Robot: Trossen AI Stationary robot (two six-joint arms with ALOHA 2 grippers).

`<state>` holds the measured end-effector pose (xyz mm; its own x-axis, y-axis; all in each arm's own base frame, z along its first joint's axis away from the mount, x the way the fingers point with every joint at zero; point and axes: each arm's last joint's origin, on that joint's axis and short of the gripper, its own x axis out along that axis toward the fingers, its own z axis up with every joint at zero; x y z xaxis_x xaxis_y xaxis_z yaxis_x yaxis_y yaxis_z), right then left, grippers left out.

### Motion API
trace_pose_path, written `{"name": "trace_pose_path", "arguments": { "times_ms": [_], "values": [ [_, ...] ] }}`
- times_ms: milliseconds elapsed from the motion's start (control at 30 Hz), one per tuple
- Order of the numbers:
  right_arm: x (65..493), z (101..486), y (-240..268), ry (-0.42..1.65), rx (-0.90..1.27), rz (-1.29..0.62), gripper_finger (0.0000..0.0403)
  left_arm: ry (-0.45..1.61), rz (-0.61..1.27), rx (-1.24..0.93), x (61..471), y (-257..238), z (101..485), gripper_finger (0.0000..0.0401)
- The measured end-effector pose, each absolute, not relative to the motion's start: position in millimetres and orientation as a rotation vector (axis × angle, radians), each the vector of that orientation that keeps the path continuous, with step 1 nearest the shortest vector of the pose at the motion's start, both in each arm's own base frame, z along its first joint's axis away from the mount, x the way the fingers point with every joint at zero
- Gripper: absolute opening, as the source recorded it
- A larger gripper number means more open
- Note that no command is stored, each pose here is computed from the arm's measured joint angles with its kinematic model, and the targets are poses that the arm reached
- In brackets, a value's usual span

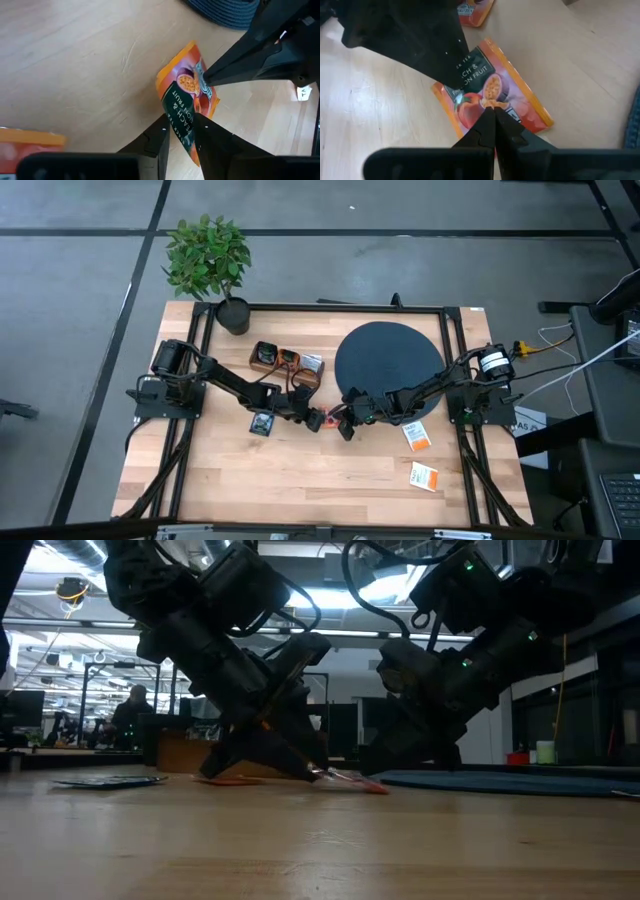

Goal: Pick & Place Tea
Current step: Put the right orange tea bag into the middle section of the wooden organizer

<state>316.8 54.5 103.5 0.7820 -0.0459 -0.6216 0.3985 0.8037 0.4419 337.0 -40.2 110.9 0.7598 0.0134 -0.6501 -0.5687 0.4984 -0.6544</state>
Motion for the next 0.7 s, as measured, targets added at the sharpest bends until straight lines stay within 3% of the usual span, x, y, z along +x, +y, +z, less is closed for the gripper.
{"name": "trace_pose_path", "arguments": {
  "times_ms": [333, 700],
  "values": [
    [316.9, 112.4, 55.1, 0.62, 0.508, -0.191, 0.0003, 0.674, 0.311, -0.95, 336.9, -41.8, 111.0, 0.0009],
    [306.2, 167.2, 57.2, 0.476, 0.407, -0.087, 0.0003, 0.672, 0.154, -0.902, 334.7, -44.5, 133.9, 0.0003]
  ]
}}
